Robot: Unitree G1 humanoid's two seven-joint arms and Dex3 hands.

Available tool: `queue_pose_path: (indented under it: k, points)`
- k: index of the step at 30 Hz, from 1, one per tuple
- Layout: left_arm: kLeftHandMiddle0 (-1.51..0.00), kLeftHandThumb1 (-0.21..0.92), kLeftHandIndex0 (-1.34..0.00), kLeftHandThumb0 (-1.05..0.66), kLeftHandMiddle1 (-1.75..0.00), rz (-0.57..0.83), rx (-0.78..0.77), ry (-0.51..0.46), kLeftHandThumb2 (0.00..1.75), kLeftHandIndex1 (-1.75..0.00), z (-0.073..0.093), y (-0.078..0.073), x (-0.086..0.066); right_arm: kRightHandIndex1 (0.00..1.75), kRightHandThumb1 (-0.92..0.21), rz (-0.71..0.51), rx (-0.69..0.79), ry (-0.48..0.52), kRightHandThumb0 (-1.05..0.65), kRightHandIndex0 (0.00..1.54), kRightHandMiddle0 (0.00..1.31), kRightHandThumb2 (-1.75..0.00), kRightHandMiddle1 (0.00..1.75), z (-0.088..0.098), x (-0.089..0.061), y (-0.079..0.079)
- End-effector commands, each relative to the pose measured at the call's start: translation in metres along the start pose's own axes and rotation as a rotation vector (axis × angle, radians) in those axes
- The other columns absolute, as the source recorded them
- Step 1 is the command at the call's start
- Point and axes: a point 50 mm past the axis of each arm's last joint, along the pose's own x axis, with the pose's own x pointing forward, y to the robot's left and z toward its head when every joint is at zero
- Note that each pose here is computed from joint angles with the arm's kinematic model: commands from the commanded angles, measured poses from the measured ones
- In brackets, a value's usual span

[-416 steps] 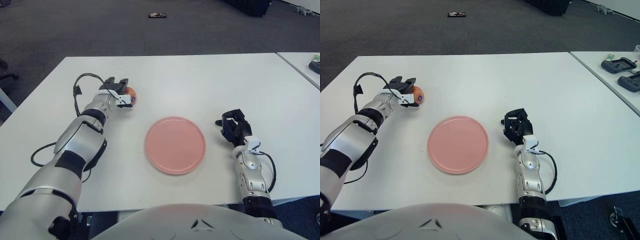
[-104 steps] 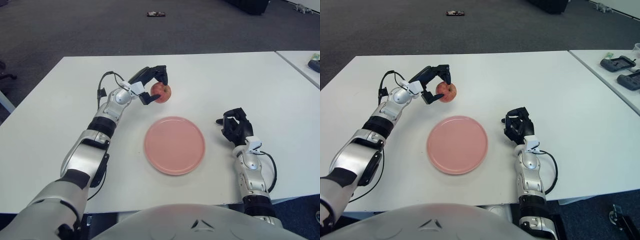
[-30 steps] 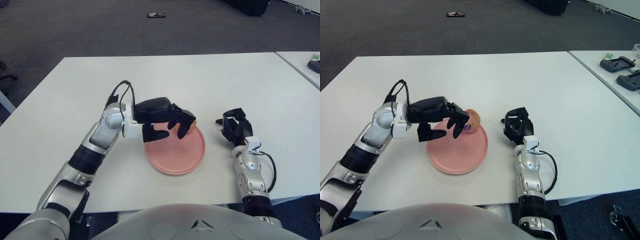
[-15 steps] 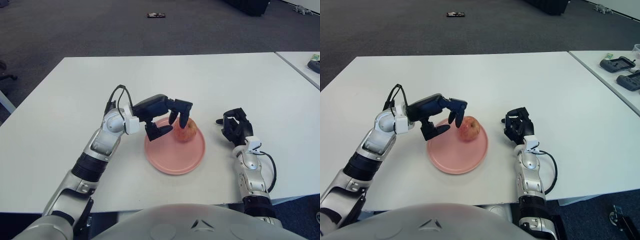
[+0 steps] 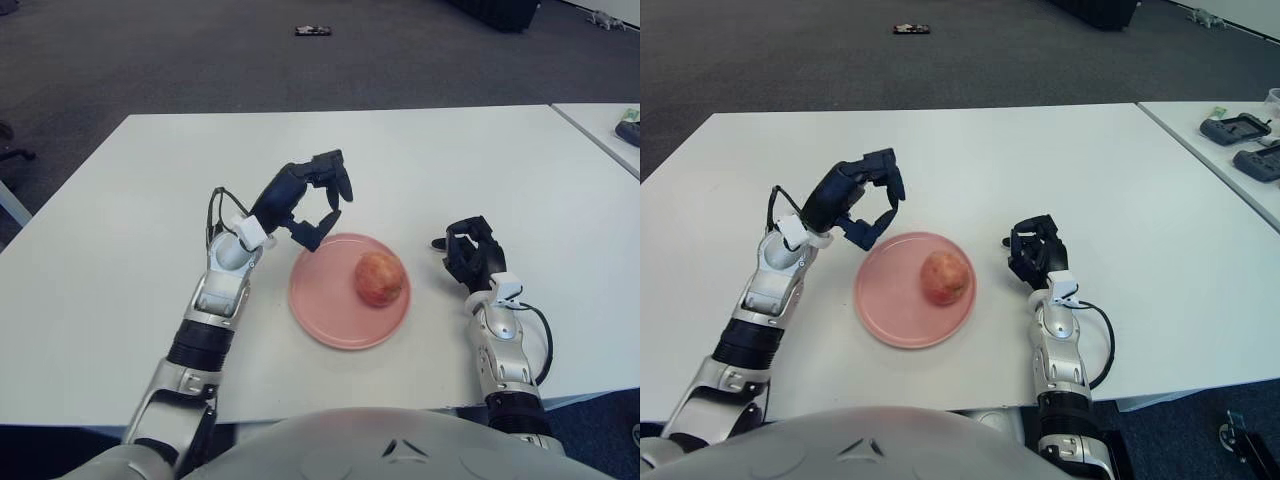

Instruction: Put the apple into the plate.

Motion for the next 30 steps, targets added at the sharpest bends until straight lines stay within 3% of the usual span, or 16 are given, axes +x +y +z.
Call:
queue_pose_path:
  k: [1, 7, 13, 20, 30]
  points:
    - [-0.64, 0.29, -0.42, -0.01, -1.75, 0.082, -0.026, 0.013, 1.35, -1.69, -0.008, 0.010, -0.006, 1.24, -0.80, -0.005, 0.004, -0.012, -0.36, 0.48, 0.26, -0.70, 1.75, 0.001, 0.000, -0.002]
    - [-0.55, 0.45, -0.29, -0.01, -1.68, 0.197, -0.091, 0.069, 1.15, -1.74, -0.027, 0.019, -0.021, 1.25, -0.79, 0.000, 0.001, -0.013, -0.36, 0.48, 0.27, -0.71, 1.75, 0.002, 0.000, -0.003]
    - [-0.52, 0.51, -0.26, -0.01, -1.65, 0.295, -0.135, 0.135, 1.08, -1.75, -0.036, 0.019, -0.025, 1.25, -0.79, 0.002, 0.010, -0.012, -0.36, 0.48, 0.27, -0.71, 1.75, 0.002, 0.002, -0.003]
    - [-0.49, 0.53, -0.26, -0.01, -1.65, 0.392, -0.198, 0.208, 1.05, -1.75, -0.052, 0.016, -0.040, 1.25, -0.79, 0.004, 0.007, -0.016, -0.36, 0.49, 0.27, -0.71, 1.75, 0.003, 0.003, -0.003]
    - [-0.51, 0.52, -0.28, -0.01, -1.61, 0.483, -0.231, 0.283, 1.05, -1.75, -0.070, 0.020, -0.050, 1.25, -0.77, 0.005, 0.003, -0.016, -0.36, 0.49, 0.28, -0.74, 1.75, 0.003, 0.004, -0.003]
